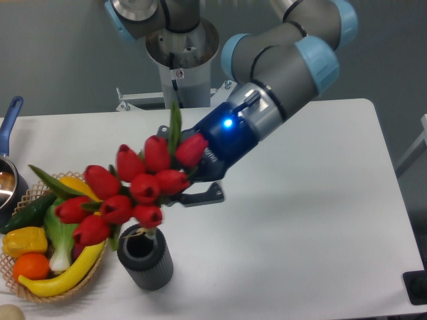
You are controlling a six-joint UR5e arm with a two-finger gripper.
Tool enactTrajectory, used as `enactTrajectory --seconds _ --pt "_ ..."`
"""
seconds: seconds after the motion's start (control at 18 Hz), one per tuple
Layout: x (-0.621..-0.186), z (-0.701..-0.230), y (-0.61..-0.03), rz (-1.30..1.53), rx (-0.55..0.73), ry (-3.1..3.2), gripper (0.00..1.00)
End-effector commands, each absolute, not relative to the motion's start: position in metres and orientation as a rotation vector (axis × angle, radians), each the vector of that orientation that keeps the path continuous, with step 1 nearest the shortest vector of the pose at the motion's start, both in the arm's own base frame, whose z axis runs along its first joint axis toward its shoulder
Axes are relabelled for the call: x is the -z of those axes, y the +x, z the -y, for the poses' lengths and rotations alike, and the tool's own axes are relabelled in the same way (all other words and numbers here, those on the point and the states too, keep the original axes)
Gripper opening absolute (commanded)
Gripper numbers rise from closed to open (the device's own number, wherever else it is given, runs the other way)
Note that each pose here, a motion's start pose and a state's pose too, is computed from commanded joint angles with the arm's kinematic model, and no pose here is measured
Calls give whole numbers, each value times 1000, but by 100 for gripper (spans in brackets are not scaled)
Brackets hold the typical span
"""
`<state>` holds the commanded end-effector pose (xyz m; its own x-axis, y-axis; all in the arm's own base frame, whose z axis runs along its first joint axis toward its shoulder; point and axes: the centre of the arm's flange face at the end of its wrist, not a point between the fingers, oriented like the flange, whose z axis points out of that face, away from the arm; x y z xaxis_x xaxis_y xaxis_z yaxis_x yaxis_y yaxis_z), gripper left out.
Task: Pick up the flowers from the vase
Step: 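Carry the tulip bunch away from the vase over the table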
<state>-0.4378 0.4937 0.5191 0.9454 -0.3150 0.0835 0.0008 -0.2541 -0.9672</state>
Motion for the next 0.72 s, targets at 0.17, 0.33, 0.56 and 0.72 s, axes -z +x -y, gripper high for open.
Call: enactTrajectory --seconds 0.17,0.33,0.56,0.72 --pt "-505 -459 -476 -145 218 -1873 0" --pt "-498 -437 -499 -79 140 -1947 0" --pt "-460 -409 -521 -47 20 -2088 0" --pt "-428 -387 -519 -13 -60 -2246 0"
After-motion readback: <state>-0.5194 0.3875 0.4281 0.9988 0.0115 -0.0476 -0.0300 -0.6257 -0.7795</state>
